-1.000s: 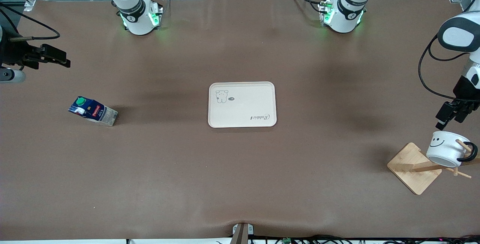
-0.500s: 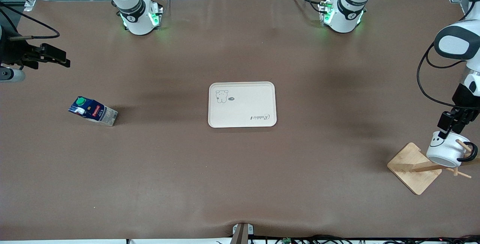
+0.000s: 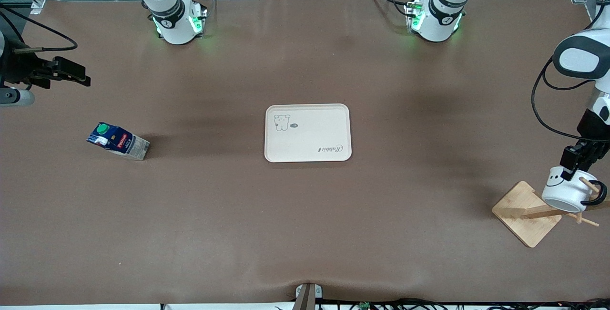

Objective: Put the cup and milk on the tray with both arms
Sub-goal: 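Lower the left gripper and grasp the white mug's rim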

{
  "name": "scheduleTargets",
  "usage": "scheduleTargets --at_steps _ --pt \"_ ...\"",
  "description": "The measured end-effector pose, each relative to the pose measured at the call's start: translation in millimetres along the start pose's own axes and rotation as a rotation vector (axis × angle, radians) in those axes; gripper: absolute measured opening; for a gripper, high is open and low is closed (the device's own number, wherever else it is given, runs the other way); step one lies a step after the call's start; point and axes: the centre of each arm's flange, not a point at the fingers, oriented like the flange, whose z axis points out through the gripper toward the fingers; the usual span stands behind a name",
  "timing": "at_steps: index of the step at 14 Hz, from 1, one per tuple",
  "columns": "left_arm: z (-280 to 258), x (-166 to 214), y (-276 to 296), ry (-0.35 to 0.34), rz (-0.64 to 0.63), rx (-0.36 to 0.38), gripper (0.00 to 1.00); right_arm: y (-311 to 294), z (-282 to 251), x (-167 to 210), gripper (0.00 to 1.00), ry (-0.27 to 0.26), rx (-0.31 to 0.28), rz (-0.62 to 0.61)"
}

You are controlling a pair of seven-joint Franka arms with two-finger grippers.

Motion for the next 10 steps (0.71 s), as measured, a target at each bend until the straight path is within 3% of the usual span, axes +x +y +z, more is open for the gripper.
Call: scheduleTargets --at_steps 7,10 --pt "8.7 -2.3 4.2 0.010 0.005 -0.003 0.52 -0.6 3.0 2.4 1.00 -0.006 0.000 -0.001" --pt "13.3 -1.0 10.4 0.012 0.011 -0.012 0.44 -0.1 4.5 3.6 1.00 -0.009 0.000 0.000"
